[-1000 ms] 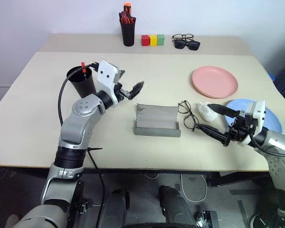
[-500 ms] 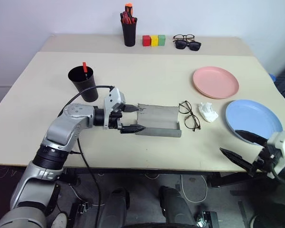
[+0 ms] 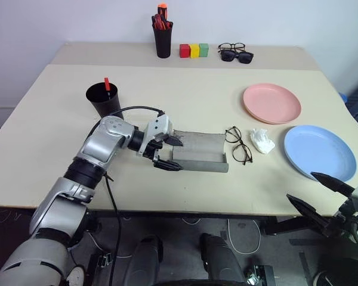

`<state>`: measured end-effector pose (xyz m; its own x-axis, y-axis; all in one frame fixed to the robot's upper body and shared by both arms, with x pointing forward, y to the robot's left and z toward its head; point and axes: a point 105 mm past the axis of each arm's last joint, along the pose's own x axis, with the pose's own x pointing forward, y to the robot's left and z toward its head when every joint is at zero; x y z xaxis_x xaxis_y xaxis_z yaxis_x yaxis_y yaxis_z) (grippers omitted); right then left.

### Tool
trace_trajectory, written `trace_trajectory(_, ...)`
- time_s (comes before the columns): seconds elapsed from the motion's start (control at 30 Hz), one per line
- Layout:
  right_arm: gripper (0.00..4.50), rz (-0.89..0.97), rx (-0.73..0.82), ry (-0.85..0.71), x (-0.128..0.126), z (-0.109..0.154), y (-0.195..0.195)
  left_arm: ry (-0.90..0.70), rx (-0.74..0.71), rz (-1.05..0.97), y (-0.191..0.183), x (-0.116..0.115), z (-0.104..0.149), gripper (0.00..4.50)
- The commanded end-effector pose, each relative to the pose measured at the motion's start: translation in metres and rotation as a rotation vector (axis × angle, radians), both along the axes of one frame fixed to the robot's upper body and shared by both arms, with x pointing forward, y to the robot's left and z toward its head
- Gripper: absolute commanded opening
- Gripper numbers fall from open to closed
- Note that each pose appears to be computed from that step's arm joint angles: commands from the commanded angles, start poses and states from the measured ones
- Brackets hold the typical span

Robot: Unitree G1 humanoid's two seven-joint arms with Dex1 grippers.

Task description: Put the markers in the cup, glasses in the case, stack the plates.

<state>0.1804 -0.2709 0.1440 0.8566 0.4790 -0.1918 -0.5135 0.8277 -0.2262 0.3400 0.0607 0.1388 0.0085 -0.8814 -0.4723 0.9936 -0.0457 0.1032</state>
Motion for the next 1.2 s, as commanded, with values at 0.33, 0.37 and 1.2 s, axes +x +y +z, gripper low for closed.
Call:
trace_trajectory(0.33, 4.50, -0.019, 0.000, -0.060, -0.005, 0.011, 0.006, -0.040, 0.161, -0.080, -0.030, 0.002, -0.019, 1.66)
trace_trajectory(0.37, 4.50, -0.019, 0.000, -0.061, -0.005, 0.011, 0.007, -0.038, 0.164, -0.078, -0.032, 0.001, -0.019, 1.11)
trace_trajectory(1.2, 4.50, 0.039, 0.003, -0.025, 0.001, 0.003, 0.008, 0.130, 0.178, 0.047, -0.032, -0.051, -0.013, 1.32)
